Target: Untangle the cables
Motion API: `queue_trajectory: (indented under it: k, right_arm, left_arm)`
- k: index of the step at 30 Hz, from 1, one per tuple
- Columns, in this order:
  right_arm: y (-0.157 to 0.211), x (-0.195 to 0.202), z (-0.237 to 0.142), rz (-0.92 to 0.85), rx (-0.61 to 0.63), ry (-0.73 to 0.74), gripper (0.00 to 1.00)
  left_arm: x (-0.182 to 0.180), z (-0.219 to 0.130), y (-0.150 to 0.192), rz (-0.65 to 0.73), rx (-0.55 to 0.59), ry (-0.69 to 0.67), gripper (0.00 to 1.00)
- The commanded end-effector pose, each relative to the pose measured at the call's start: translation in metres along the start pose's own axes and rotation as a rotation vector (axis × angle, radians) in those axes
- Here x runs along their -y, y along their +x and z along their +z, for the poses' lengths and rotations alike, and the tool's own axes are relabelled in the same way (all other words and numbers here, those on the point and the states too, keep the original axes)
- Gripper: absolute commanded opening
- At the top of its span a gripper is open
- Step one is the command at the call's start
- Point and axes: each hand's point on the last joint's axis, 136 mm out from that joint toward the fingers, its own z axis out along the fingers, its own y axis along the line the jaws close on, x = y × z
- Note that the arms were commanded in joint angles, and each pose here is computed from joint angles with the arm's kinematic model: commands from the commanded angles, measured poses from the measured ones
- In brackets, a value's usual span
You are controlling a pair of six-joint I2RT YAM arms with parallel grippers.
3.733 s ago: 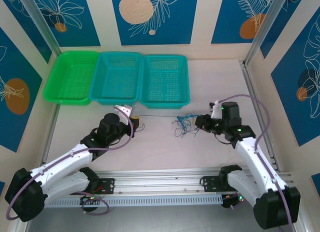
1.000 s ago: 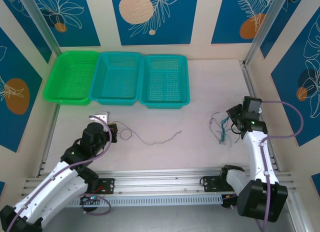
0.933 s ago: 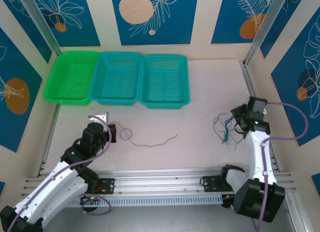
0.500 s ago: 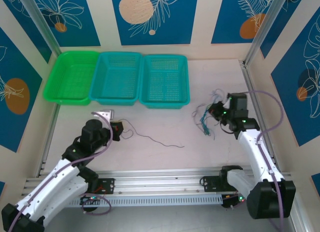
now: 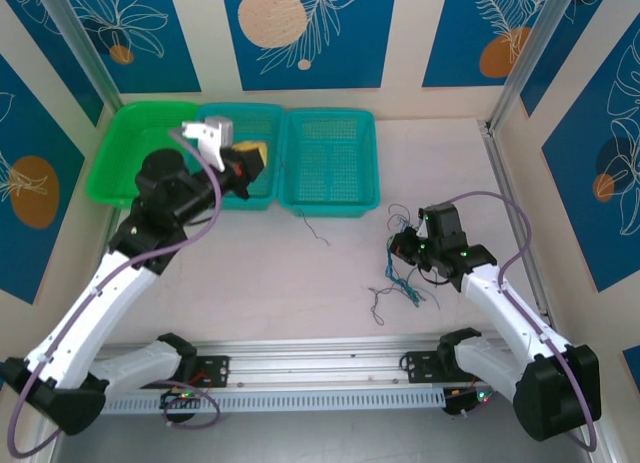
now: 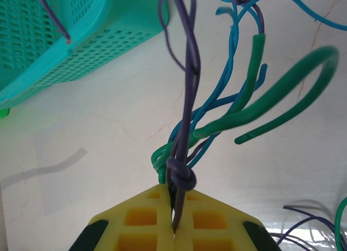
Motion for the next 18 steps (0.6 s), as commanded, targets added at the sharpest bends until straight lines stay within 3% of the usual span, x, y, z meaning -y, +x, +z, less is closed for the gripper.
queue_trajectory:
  k: [1, 4, 10, 14, 18]
  right_arm:
    - [-0.002, -0.01, -0.012, -0.017, 0.018, -0.021, 0.0]
    - [-0.002, -0.012, -0.014, -0.013, 0.023, -0.03, 0.0]
    - [-0.003, -0.021, -0.015, -0.012, 0.013, -0.052, 0.0]
    - [-0.005, -0.027, -0.018, -0.036, 0.0, -0.055, 0.0]
    - [-0.006, -0.028, -0.024, -0.053, 0.006, -0.043, 0.0]
  left_arm:
    - [-0.027, 0.001, -0.042, 0.129, 0.041, -0.195, 0.0]
    - [-0.067, 0.003, -0.077, 0.192, 0.057, -0.396, 0.0]
    - [-0.16, -0.004, -0.14, 0.117, 0.109, -0.629, 0.0]
    - [-0.219, -0.014, -0.162, 0.048, 0.127, -0.749, 0.0]
    - [-0.271, -0.02, -0.162, -0.048, 0.113, -0.803, 0.0]
